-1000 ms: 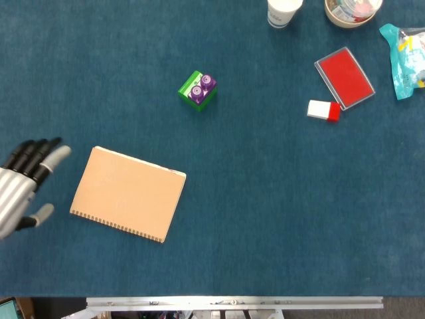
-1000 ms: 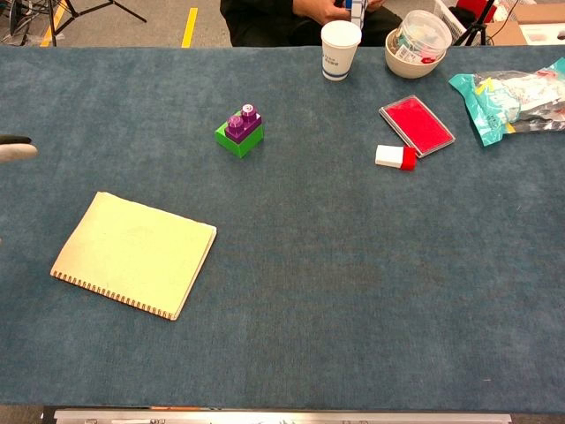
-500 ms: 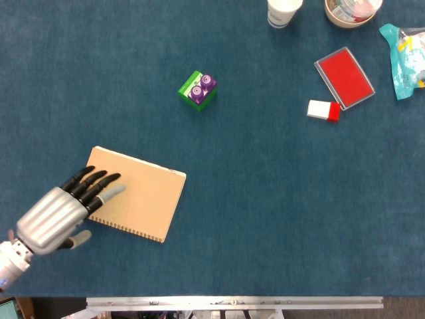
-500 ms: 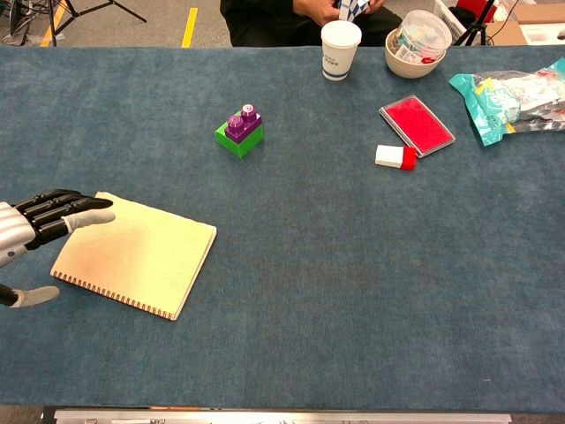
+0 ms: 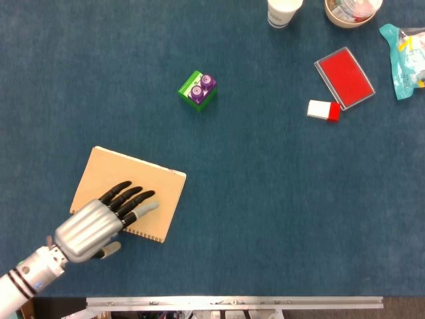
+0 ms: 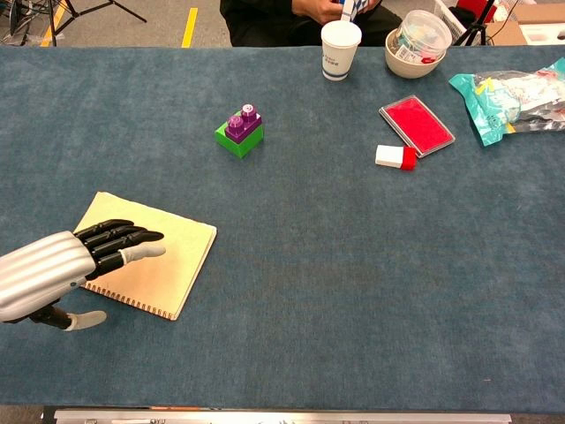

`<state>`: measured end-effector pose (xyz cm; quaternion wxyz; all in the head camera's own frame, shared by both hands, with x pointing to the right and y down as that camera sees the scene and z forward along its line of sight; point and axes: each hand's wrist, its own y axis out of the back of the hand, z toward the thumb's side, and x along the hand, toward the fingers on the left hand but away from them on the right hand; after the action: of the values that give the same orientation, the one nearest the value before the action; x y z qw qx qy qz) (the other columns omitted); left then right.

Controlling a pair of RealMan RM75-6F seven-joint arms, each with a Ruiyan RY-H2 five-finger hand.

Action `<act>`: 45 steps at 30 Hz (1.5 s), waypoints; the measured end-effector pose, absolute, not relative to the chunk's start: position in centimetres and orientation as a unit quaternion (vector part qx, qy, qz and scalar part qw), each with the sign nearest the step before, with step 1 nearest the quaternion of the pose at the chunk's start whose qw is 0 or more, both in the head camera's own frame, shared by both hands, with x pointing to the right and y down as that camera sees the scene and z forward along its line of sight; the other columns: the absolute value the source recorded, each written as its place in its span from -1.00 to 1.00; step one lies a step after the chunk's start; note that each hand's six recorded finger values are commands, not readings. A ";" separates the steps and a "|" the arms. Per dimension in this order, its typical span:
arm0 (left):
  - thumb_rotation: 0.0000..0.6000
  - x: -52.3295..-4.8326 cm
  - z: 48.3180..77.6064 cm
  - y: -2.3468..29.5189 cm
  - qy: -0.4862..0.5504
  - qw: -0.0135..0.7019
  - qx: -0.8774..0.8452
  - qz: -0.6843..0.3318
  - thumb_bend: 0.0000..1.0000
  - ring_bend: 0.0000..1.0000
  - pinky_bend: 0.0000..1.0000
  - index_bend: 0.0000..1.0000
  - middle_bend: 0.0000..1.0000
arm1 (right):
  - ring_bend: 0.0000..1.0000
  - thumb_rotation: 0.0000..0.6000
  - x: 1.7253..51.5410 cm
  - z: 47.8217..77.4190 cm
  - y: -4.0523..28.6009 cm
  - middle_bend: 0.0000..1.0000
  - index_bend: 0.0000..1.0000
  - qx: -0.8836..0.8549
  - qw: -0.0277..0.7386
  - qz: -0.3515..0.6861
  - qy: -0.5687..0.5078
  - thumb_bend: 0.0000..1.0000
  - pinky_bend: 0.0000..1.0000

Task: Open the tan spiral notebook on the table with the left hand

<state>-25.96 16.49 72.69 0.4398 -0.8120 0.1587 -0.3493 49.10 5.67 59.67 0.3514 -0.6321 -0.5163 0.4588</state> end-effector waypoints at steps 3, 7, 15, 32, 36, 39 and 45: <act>1.00 -25.2 73.3 16.4 0.153 0.439 -0.813 -0.350 -0.60 -1.00 -0.95 -1.00 -1.00 | -0.36 1.00 49.4 59.5 5.8 -0.20 0.01 -0.629 0.351 0.460 -0.519 0.23 -0.16; 1.00 -24.3 73.9 16.3 0.145 0.445 -0.811 -0.352 -0.60 -1.00 -0.95 -1.00 -1.00 | -0.36 1.00 49.8 59.4 5.9 -0.20 0.01 -0.627 0.351 0.461 -0.521 0.23 -0.16; 1.00 -23.6 74.8 16.3 0.142 0.440 -0.811 -0.359 -0.60 -1.00 -0.95 -1.00 -1.00 | -0.36 1.00 50.1 59.4 6.0 -0.20 0.01 -0.626 0.350 0.461 -0.523 0.23 -0.16; 1.00 -21.8 76.3 15.4 0.149 0.433 -0.810 -0.365 -0.60 -1.00 -0.95 -1.00 -1.00 | -0.36 1.00 50.9 58.7 6.4 -0.20 0.01 -0.617 0.351 0.460 -0.533 0.23 -0.16; 1.00 -21.3 76.1 14.6 0.161 0.432 -0.810 -0.361 -0.60 -1.00 -0.95 -1.00 -1.00 | -0.36 1.00 51.2 58.7 6.5 -0.20 0.01 -0.615 0.350 0.461 -0.535 0.23 -0.16; 1.00 -20.7 76.2 13.7 0.166 0.435 -0.808 -0.362 -0.60 -1.00 -0.95 -1.00 -1.00 | -0.36 1.00 51.3 58.8 6.5 -0.20 0.01 -0.615 0.349 0.461 -0.536 0.23 -0.16; 1.00 -18.8 76.6 11.4 0.171 0.446 -0.800 -0.364 -0.59 -1.00 -0.95 -1.00 -1.00 | -0.36 1.00 51.5 58.9 6.6 -0.20 0.01 -0.615 0.347 0.460 -0.538 0.23 -0.16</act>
<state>-18.77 11.38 76.56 0.4460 -0.7995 0.1713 -0.3639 51.49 6.61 58.90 0.3469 -0.6151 -0.5384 0.4598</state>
